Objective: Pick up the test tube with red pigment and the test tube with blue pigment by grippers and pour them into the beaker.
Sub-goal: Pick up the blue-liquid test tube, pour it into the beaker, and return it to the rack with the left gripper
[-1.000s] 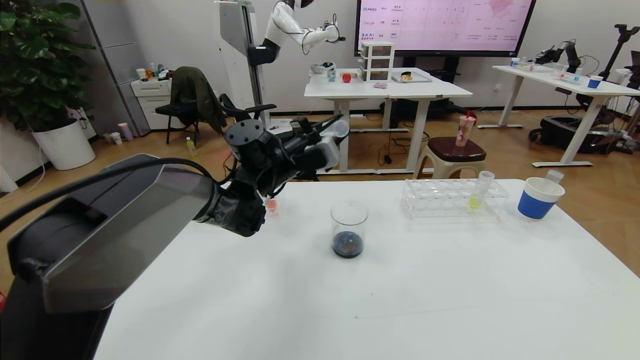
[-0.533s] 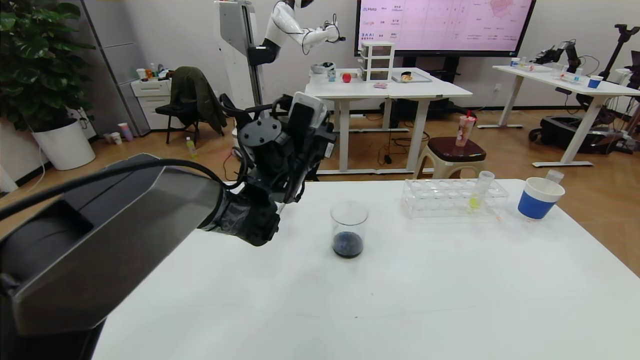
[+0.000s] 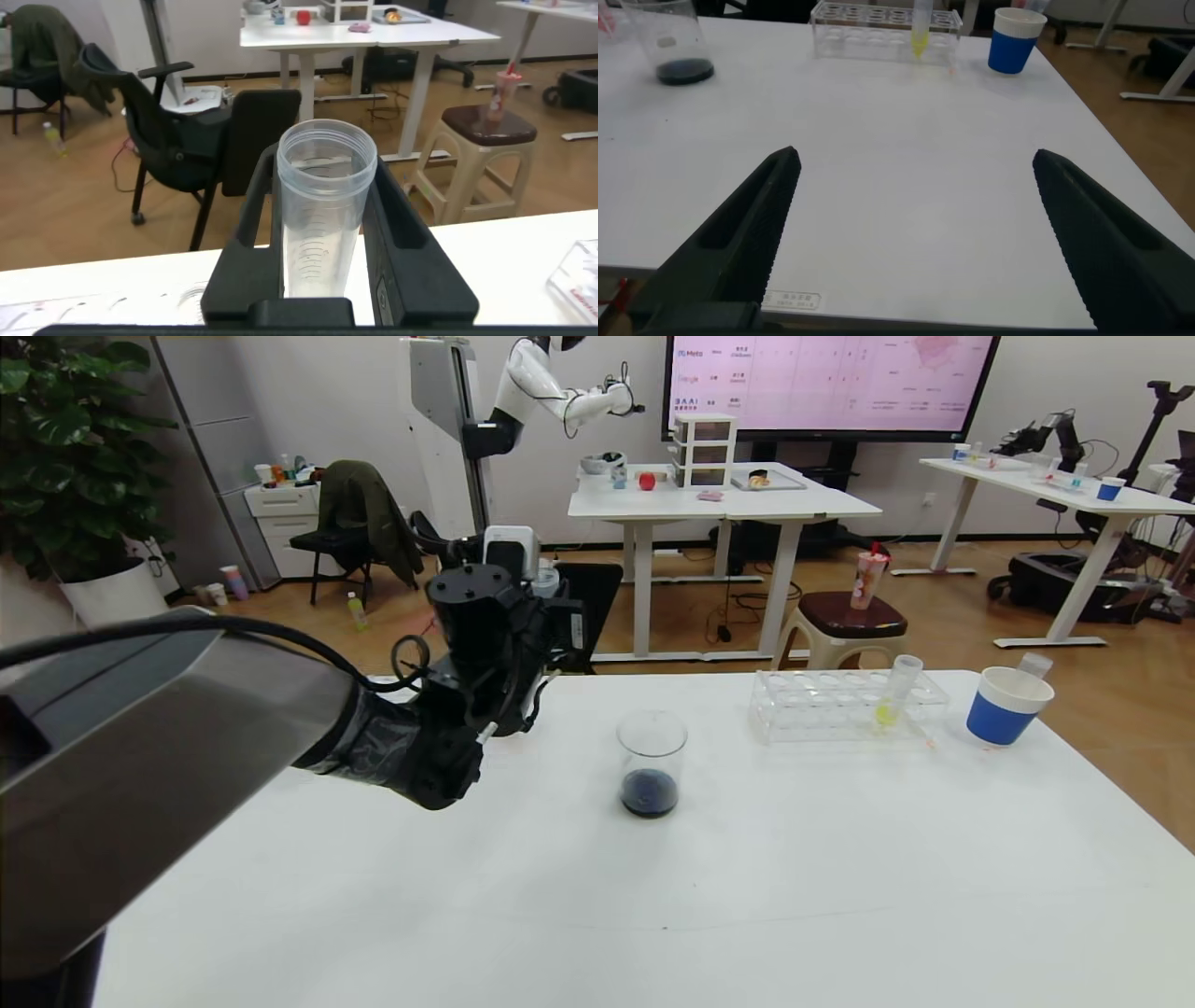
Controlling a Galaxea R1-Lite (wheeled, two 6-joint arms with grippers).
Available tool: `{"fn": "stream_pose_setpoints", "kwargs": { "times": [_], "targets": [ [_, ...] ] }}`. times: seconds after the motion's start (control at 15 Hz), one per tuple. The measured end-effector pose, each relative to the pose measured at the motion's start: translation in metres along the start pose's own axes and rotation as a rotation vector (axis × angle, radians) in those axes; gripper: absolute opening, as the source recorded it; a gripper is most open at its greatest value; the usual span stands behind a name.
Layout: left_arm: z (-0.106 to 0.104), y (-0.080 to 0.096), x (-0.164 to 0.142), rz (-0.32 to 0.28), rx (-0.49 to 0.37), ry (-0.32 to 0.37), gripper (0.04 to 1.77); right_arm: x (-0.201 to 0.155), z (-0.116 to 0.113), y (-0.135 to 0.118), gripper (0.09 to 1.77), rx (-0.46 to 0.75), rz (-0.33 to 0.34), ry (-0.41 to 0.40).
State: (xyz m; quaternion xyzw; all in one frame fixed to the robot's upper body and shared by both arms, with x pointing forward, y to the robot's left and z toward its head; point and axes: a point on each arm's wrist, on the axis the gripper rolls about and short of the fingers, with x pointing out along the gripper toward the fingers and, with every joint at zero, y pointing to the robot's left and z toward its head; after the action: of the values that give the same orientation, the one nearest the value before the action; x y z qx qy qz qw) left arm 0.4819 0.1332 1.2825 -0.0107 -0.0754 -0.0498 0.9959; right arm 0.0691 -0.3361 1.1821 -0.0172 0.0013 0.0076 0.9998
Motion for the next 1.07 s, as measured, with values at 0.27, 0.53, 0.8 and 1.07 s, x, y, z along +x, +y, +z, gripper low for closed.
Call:
{"fn": "stream_pose_setpoints", "kwargs": {
  "times": [0.27,0.53,0.8,1.07],
  "targets": [
    [0.018,0.082,0.005,0.122,0.013,-0.004,0.50,0.000,0.000,0.000,1.74,0.000,0.000,0.000],
    [0.026,0.200,-0.005,0.265,-0.004,0.006,0.50,0.000,0.000,0.000,1.74,0.000,0.000,0.000],
    [0.019,0.293,-0.022,0.397,-0.003,0.023,0.50,0.000,0.000,0.000,1.74,0.000,0.000,0.000],
    [-0.001,0.324,-0.017,0.453,-0.003,0.045,0.50,0.000,0.000,0.000,1.74,0.000,0.000,-0.001]
  ]
}}
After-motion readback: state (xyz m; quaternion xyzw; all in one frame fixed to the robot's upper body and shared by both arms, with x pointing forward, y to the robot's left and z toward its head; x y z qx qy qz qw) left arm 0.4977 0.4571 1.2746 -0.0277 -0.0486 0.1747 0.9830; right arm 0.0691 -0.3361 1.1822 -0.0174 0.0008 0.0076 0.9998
